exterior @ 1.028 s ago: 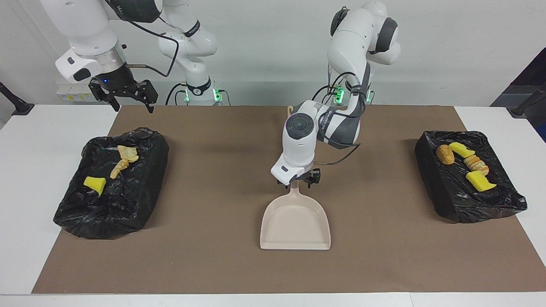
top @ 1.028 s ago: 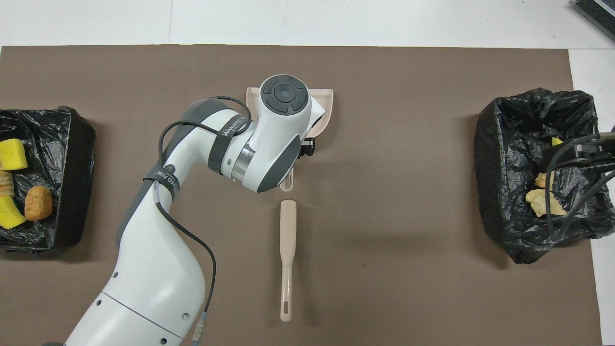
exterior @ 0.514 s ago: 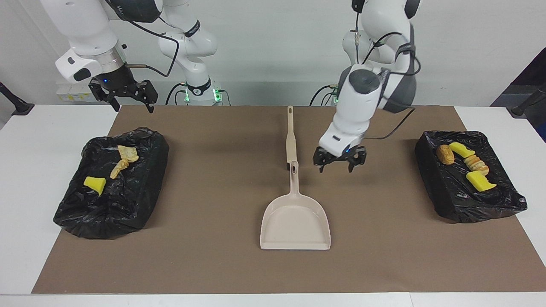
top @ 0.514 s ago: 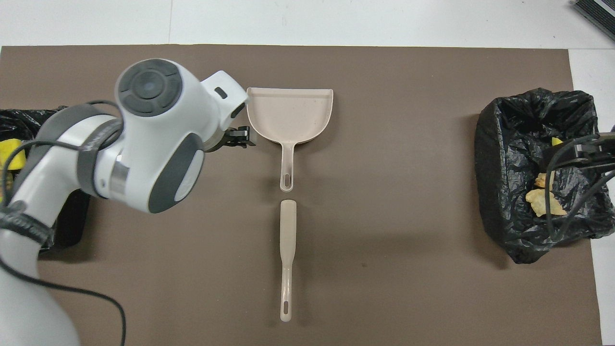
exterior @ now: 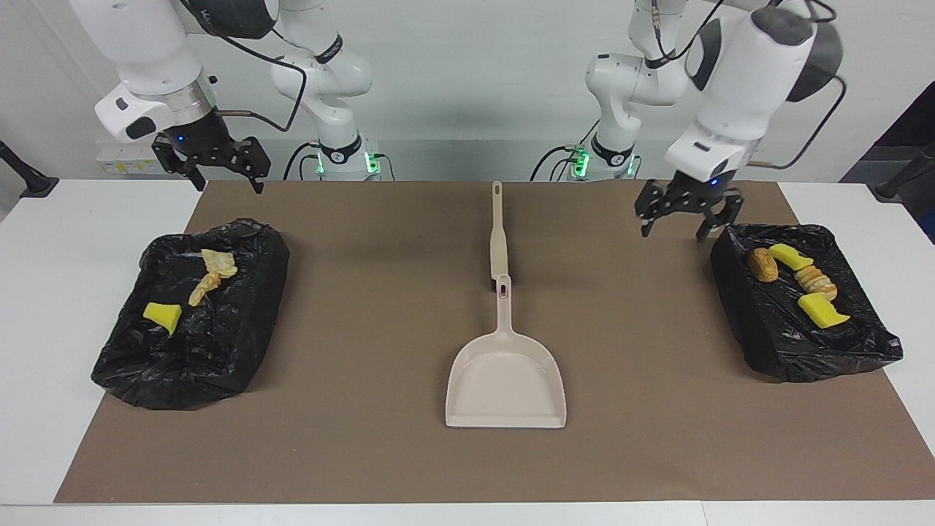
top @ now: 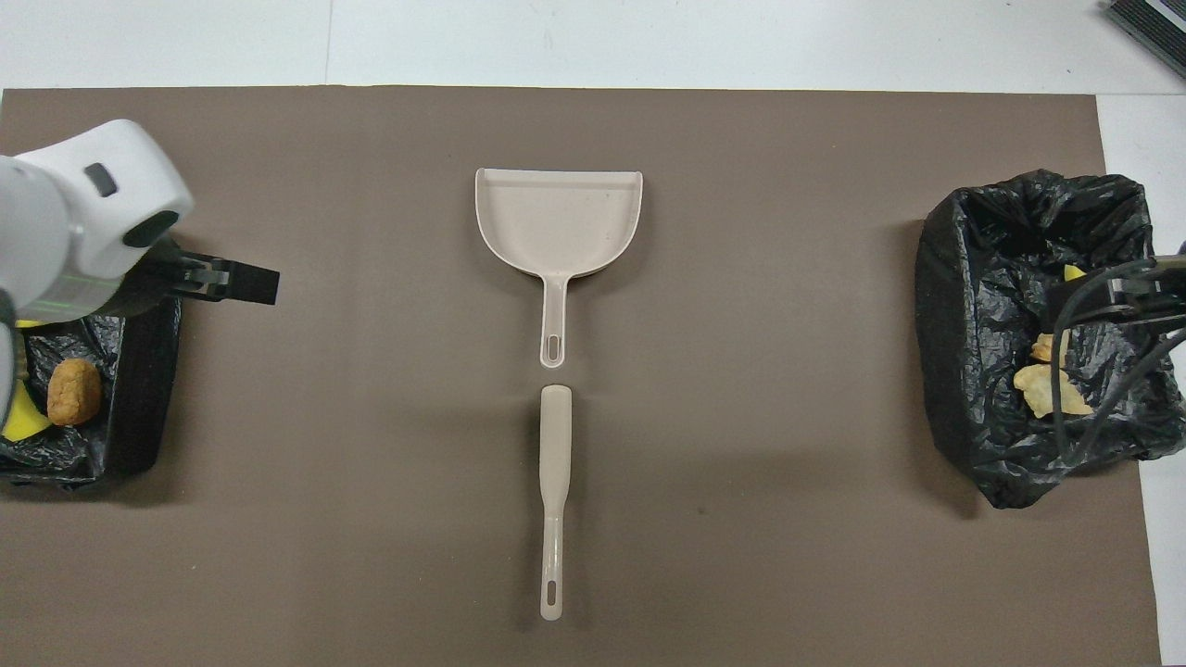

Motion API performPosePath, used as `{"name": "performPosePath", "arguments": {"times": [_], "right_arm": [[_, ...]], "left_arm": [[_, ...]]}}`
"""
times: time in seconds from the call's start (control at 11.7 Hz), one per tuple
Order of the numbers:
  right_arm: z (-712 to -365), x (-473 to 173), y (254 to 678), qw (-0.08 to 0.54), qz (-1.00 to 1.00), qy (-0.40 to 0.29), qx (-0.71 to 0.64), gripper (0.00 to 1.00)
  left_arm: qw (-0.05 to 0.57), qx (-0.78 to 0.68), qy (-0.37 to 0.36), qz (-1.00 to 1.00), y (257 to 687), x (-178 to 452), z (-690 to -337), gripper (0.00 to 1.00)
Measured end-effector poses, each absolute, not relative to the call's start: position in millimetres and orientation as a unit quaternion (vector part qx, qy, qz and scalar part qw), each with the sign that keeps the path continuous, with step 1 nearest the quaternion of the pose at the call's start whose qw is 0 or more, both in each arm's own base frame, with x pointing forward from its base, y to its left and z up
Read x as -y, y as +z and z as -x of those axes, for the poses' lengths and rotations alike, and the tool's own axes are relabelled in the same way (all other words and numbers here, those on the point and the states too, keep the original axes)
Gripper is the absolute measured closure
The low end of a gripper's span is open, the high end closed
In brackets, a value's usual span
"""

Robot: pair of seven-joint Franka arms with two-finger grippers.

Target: Sweep and dump trash in bin

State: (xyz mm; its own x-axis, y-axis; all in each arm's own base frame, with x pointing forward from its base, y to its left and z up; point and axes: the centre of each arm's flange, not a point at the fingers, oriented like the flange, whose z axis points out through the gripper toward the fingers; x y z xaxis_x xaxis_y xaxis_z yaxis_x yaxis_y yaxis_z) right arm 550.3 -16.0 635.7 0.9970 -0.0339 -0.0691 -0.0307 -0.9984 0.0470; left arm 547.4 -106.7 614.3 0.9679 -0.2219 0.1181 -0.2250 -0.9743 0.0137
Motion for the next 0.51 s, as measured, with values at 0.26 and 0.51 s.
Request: {"name": "performPosePath", "arguments": {"times": [0.26, 0.51], "right_arm": [[-550, 16, 636, 0.023, -0.999, -0.035, 0.016, 0.00], [-550, 16, 636, 0.023, -0.999, -0.035, 0.016, 0.00]], "left_arm": [[0.009, 0.124, 0.032, -0.992, 667, 68, -532, 0.00], [0.009, 0.119, 0.023, -0.993, 688, 55, -524, 0.00]]}}
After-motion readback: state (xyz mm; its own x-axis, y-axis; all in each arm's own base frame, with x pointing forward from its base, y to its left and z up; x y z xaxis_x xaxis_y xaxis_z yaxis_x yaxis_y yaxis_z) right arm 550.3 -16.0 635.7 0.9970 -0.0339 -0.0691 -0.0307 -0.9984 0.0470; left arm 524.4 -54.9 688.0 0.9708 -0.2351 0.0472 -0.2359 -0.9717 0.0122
